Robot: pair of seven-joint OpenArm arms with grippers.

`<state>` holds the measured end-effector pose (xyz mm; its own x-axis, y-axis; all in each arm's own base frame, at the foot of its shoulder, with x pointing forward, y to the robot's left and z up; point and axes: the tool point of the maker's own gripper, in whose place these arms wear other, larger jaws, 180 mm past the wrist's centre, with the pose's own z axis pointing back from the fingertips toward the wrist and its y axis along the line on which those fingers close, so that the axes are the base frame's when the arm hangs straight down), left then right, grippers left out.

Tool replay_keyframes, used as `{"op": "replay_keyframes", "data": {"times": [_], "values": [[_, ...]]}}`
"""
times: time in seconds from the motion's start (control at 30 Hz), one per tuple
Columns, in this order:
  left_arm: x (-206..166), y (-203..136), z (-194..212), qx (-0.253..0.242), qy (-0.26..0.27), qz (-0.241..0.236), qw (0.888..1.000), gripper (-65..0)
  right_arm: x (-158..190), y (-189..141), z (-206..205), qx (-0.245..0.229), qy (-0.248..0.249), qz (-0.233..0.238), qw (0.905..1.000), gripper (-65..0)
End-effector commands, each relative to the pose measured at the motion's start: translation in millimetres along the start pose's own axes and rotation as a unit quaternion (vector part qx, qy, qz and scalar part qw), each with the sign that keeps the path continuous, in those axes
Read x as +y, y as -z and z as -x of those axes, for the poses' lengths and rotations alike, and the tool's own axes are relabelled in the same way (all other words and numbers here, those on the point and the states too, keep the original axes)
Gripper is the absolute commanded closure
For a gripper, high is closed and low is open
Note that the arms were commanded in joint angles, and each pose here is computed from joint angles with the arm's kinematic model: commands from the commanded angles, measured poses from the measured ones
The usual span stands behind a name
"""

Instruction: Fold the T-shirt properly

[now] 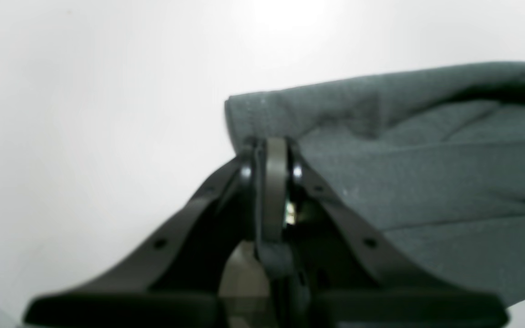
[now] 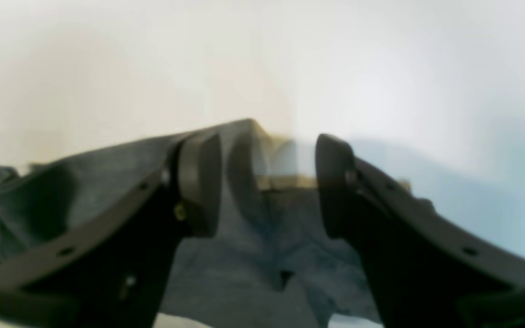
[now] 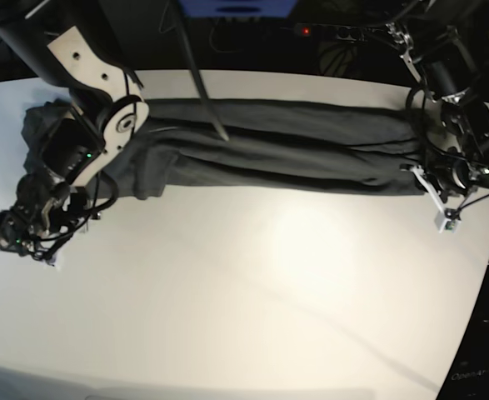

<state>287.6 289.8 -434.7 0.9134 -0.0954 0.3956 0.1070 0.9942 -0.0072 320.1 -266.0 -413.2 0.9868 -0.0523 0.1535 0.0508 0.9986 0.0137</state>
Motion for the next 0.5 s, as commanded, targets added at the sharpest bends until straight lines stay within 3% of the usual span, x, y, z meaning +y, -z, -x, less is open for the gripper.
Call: {"op": "replay_keyframes", "data": {"times": [0.0, 0.27, 0.37, 0.47], "values": [[11.2, -3.1, 12.9, 0.038, 0.004, -0.023, 0.999, -2.2, -3.7, -10.1, -12.0, -0.016, 0.000, 0.004, 0.9999, -30.5], [12.1, -4.5, 9.0, 0.038, 0.003, -0.024, 0.999, -2.2, -1.5, -4.4, -3.9, -0.009, 0.001, -0.001, 1.0000, -29.5], [11.9, -4.4, 8.9, 0.038, 0.003, -0.023, 0.999, -2.2, 3.5, -3.1, -4.4, -0.009, -0.001, -0.006, 0.9999, -19.4], [10.5, -4.0, 8.1, 0.037, 0.002, -0.022, 0.999, -2.2, 8.2, -1.9, -4.6, -0.009, -0.002, -0.010, 0.9999, -1.0]]}}
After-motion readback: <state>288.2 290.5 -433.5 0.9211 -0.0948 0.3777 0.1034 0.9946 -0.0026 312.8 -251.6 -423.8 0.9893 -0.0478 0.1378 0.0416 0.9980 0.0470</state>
